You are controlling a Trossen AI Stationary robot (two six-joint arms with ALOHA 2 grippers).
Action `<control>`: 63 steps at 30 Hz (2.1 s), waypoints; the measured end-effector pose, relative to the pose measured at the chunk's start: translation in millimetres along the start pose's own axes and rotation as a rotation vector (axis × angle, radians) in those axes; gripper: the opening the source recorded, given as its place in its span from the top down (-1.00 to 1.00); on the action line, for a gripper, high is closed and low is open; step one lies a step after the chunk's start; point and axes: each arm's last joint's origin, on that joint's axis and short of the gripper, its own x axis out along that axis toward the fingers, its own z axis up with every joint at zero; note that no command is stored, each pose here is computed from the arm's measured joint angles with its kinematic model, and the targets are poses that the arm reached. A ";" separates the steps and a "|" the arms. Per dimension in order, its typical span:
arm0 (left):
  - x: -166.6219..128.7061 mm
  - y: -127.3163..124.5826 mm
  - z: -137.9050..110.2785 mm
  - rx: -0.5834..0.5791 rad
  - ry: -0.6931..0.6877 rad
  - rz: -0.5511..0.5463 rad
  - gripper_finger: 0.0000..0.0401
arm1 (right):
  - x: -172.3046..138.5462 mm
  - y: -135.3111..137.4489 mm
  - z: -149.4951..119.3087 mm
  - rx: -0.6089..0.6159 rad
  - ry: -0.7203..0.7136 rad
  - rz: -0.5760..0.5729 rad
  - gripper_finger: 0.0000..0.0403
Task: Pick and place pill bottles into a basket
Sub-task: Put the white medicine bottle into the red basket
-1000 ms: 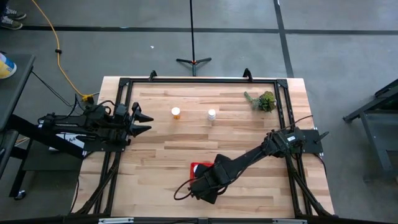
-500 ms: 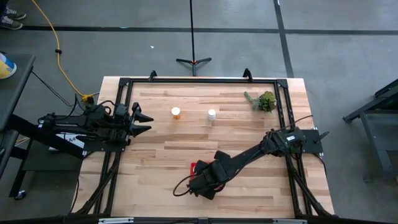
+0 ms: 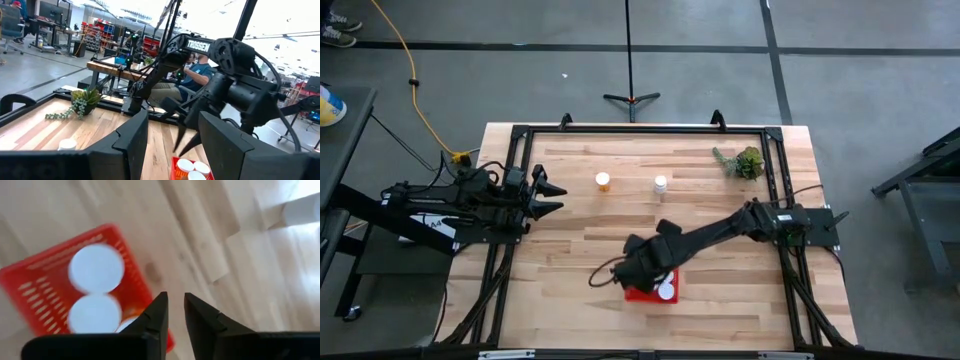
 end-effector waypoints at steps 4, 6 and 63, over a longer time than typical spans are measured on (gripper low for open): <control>0.0 0.3 0.1 0.001 -0.003 0.011 -0.05 | 6.3 -14.9 15.0 -0.015 -0.016 -0.036 0.59; 0.0 0.7 0.2 0.010 -0.007 0.025 -0.05 | 11.0 -25.7 24.9 -0.029 -0.003 -0.039 0.50; 0.0 -0.2 0.2 0.000 -0.002 -0.005 -0.05 | 114.4 -249.7 128.1 0.284 0.351 0.211 -0.53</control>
